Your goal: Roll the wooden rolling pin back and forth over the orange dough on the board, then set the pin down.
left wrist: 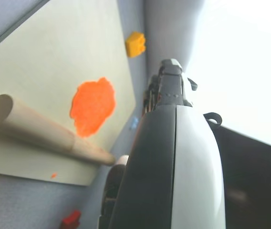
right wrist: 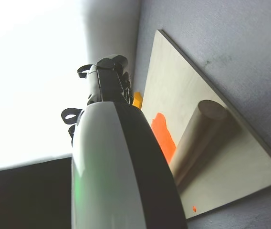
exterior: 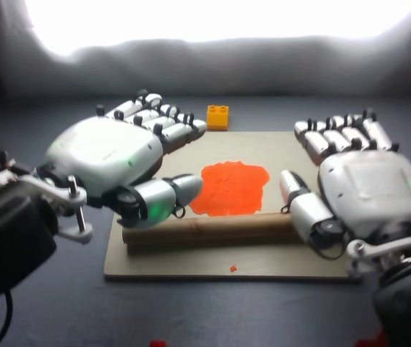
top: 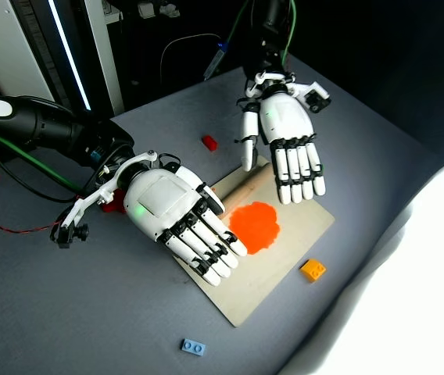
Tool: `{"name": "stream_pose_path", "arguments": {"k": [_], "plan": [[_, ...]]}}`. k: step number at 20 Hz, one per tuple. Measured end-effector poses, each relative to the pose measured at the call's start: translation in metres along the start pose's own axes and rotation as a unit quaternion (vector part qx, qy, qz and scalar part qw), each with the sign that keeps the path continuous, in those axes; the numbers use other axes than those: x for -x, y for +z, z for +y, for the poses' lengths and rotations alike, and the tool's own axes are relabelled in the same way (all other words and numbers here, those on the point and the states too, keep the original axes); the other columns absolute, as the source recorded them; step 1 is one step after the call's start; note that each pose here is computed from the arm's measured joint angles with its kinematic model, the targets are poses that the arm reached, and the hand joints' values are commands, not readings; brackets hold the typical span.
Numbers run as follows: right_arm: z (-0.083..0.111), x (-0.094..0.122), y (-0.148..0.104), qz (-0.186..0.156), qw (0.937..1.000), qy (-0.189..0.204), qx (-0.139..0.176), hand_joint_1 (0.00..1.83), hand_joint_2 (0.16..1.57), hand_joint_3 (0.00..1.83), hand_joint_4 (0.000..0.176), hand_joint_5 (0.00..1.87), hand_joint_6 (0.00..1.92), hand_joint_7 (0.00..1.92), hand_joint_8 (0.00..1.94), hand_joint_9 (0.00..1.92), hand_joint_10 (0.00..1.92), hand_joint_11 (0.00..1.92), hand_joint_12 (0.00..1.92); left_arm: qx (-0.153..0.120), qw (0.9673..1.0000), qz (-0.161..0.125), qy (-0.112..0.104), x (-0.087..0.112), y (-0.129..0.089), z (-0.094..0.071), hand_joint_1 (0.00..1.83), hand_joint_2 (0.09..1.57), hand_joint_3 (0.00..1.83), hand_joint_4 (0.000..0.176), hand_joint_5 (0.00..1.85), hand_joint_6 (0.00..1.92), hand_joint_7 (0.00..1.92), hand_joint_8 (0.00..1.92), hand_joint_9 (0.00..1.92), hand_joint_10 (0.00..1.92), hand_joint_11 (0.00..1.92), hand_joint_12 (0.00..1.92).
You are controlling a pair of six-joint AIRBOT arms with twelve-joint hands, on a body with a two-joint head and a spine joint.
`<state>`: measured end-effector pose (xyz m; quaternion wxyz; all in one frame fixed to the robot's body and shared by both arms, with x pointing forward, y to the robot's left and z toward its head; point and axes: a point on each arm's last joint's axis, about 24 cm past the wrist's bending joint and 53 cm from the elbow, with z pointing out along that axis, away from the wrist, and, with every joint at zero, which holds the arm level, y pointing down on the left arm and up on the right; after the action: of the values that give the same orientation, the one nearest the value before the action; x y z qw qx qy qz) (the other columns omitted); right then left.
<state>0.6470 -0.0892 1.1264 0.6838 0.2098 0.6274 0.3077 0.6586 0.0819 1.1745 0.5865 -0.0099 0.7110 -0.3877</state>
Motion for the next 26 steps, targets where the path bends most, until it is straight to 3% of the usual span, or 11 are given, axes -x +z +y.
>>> {"name": "stream_pose_path", "arguments": {"k": [6, 10, 13, 16, 17, 20, 21, 22, 23, 24, 26], "plan": [[-0.004, 0.052, 0.026, -0.022, 0.9997, 0.011, 0.007, 0.0, 1.57, 0.09, 0.0, 0.35, 0.01, 0.38, 0.0, 0.3, 0.01, 0.0, 0.58, -0.02, 0.9973, 0.052, 0.048, 0.012, -0.004, -0.029, 0.0, 1.53, 0.0, 0.0, 0.2, 0.01, 0.21, 0.0, 0.14, 0.0, 0.0, 0.16], [-0.009, 0.076, 0.037, -0.018, 0.9996, 0.019, 0.01, 0.0, 1.57, 0.1, 0.0, 0.5, 0.07, 0.61, 0.07, 0.55, 0.14, 0.0, 1.25, -0.044, 0.9937, 0.08, 0.065, 0.014, 0.0, -0.053, 0.0, 1.54, 0.0, 0.0, 0.28, 0.03, 0.33, 0.02, 0.23, 0.03, 0.0, 0.43], [-0.008, 0.086, 0.04, -0.004, 0.9994, 0.016, 0.03, 0.1, 1.57, 0.09, 0.0, 0.53, 0.43, 0.72, 0.23, 0.46, 0.79, 0.04, 1.47, -0.053, 0.994, 0.074, 0.061, 0.023, 0.002, -0.062, 0.0, 1.52, 0.0, 0.0, 0.4, 0.06, 0.49, 0.05, 0.36, 0.06, 0.0, 0.72], [0.0, 0.095, 0.041, 0.009, 0.998, -0.009, 0.062, 0.26, 1.54, 0.0, 0.0, 0.49, 0.92, 0.63, 0.79, 0.47, 1.11, 0.14, 1.59, -0.059, 0.9941, 0.069, 0.06, 0.029, 0.004, -0.069, 0.0, 1.51, 0.0, 0.0, 0.56, 0.13, 0.67, 0.11, 0.56, 0.16, 0.0, 1.13], [-0.001, 0.097, 0.041, 0.014, 0.9976, -0.016, 0.066, 0.28, 1.52, 0.0, 0.0, 0.54, 0.93, 0.65, 0.87, 0.5, 1.18, 0.17, 1.67, -0.06, 0.994, 0.07, 0.059, 0.028, 0.003, -0.07, 0.0, 1.52, 0.0, 0.0, 0.56, 0.27, 0.67, 0.26, 0.54, 0.46, 0.05, 1.31], [-0.007, 0.106, 0.041, 0.014, 0.997, -0.034, 0.067, 0.14, 1.55, 0.01, 0.0, 0.64, 1.17, 0.72, 1.16, 0.53, 1.46, 0.31, 1.92, -0.066, 0.9937, 0.071, 0.056, 0.028, 0.003, -0.077, 0.0, 1.57, 0.02, 0.0, 0.4, 0.97, 0.37, 1.18, 0.33, 1.37, 0.19, 1.68], [-0.01, 0.109, 0.041, 0.013, 0.9971, -0.038, 0.065, 0.11, 1.55, 0.01, 0.0, 0.65, 1.3, 0.75, 1.22, 0.56, 1.54, 0.36, 1.92, -0.066, 0.9937, 0.071, 0.056, 0.028, 0.003, -0.077, 0.39, 1.54, 0.0, 0.098, 0.35, 1.73, 0.37, 1.4, 0.34, 1.53, 0.22, 1.8], [-0.013, 0.11, 0.041, 0.014, 0.9974, -0.037, 0.06, 0.11, 1.56, 0.0, 0.0, 0.65, 1.37, 0.76, 1.25, 0.57, 1.57, 0.39, 1.92, -0.066, 0.9939, 0.071, 0.052, 0.028, 0.003, -0.077, 0.5, 1.53, 0.0, 0.116, 0.34, 1.88, 0.38, 1.49, 0.35, 1.61, 0.24, 1.89], [-0.014, 0.11, 0.041, 0.016, 0.9974, -0.038, 0.059, 0.12, 1.55, 0.0, 0.0, 0.63, 1.47, 0.77, 1.31, 0.6, 1.6, 0.4, 1.92, -0.066, 0.9939, 0.071, 0.052, 0.028, 0.003, -0.077, 0.53, 1.53, 0.0, 0.109, 0.35, 1.91, 0.41, 1.54, 0.37, 1.67, 0.29, 1.91], [-0.014, 0.112, 0.041, 0.015, 0.9973, -0.038, 0.06, 0.15, 1.54, 0.0, 0.0, 0.61, 1.5, 0.77, 1.35, 0.62, 1.63, 0.44, 1.92, -0.066, 0.9939, 0.071, 0.051, 0.028, 0.003, -0.077, 0.16, 1.56, 0.03, 0.0, 0.41, 1.49, 0.45, 1.55, 0.41, 1.72, 0.33, 1.92], [-0.013, 0.113, 0.041, 0.014, 0.9975, -0.031, 0.062, 0.16, 1.54, 0.0, 0.0, 0.61, 1.47, 0.76, 1.37, 0.63, 1.69, 0.45, 1.92, -0.066, 0.994, 0.071, 0.049, 0.028, 0.003, -0.077, 0.01, 1.57, 0.08, 0.0, 0.49, 1.3, 0.51, 1.56, 0.48, 1.75, 0.39, 1.92]]}}
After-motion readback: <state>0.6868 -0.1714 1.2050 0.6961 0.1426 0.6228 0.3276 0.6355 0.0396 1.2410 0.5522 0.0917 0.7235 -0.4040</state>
